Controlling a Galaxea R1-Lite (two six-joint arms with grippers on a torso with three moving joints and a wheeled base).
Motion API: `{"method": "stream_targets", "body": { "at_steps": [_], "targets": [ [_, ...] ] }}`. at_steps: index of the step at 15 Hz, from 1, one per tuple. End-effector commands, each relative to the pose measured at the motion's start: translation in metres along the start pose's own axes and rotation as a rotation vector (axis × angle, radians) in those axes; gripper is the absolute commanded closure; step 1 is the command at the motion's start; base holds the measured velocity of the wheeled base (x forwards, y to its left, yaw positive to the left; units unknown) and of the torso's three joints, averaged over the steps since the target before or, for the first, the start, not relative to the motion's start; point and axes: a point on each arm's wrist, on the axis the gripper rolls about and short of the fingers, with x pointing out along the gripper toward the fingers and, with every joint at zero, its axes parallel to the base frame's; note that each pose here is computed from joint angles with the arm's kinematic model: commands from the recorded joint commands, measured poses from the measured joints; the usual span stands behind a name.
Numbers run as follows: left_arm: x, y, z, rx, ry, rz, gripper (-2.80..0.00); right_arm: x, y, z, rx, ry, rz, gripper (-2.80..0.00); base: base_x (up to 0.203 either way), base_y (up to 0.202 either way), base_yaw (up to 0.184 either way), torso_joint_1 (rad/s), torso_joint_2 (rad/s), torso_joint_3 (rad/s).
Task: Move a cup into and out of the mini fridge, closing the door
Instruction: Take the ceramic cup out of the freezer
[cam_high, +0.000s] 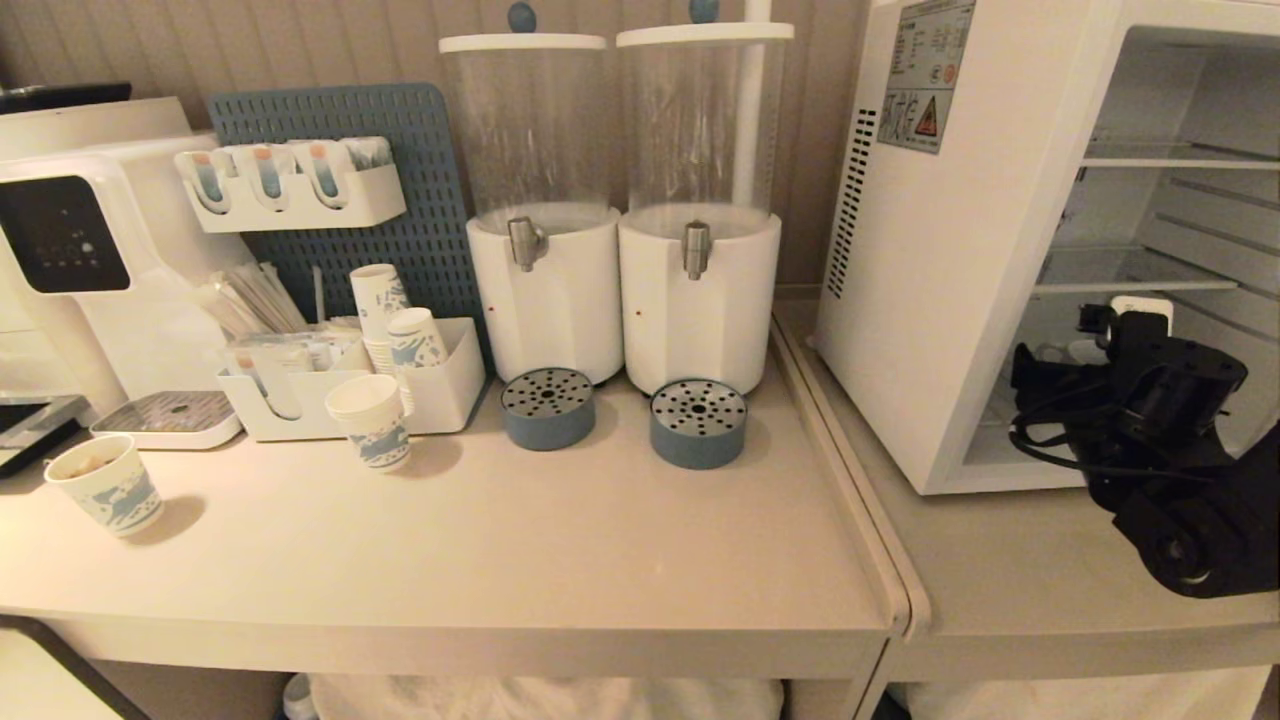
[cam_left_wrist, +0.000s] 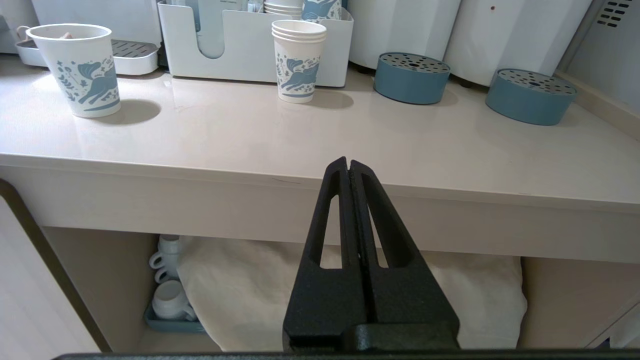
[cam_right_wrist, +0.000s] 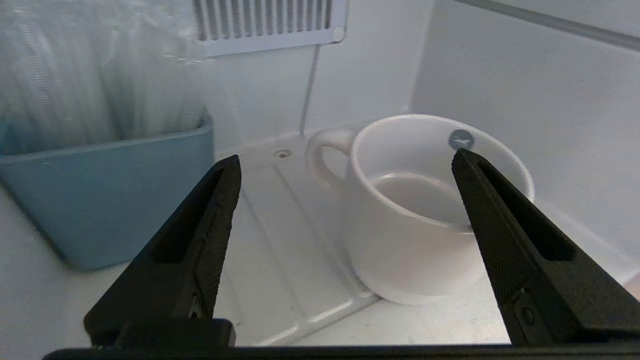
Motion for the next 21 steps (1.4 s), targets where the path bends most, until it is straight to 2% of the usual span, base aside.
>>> {"method": "stream_targets", "body": {
  "at_steps": [1,6,10,13,17,21],
  "targets": [
    [0.002,0.001,-0.011,-0.003,0.033,0.004,0.00,-0.001,-0.001,-0.001,0.001,0.003,-0.004,-2.80,0.000,0.000,0.000,0.000,0.00,0.000],
    [0.002,0.001,-0.011,-0.002,0.034,0.005,0.00,-0.006,-0.004,0.011,0.014,-0.027,-0.010,-2.80,0.000,0.000,0.000,0.000,0.00,0.000],
    [0.002,0.001,-0.011,-0.003,0.035,0.004,0.00,0.017,0.008,0.007,0.023,-0.066,-0.002,-2.80,0.000,0.000,0.000,0.000,0.00,0.000],
    [0.002,0.001,-0.011,-0.002,0.035,0.005,0.00,0.044,0.021,0.008,-0.002,-0.110,0.014,-2.80,0.000,0.000,0.000,0.000,0.00,0.000],
    [0.002,0.001,-0.010,0.007,0.024,0.002,0.00,0.057,0.026,0.023,-0.012,-0.121,0.025,-2.80,0.000,0.000,0.000,0.000,0.00,0.000],
    [0.002,0.001,-0.008,0.012,0.006,0.000,0.00,0.056,0.026,0.018,-0.013,-0.100,0.023,-2.80,0.000,0.000,0.000,0.000,0.00,0.000]
  ]
}}
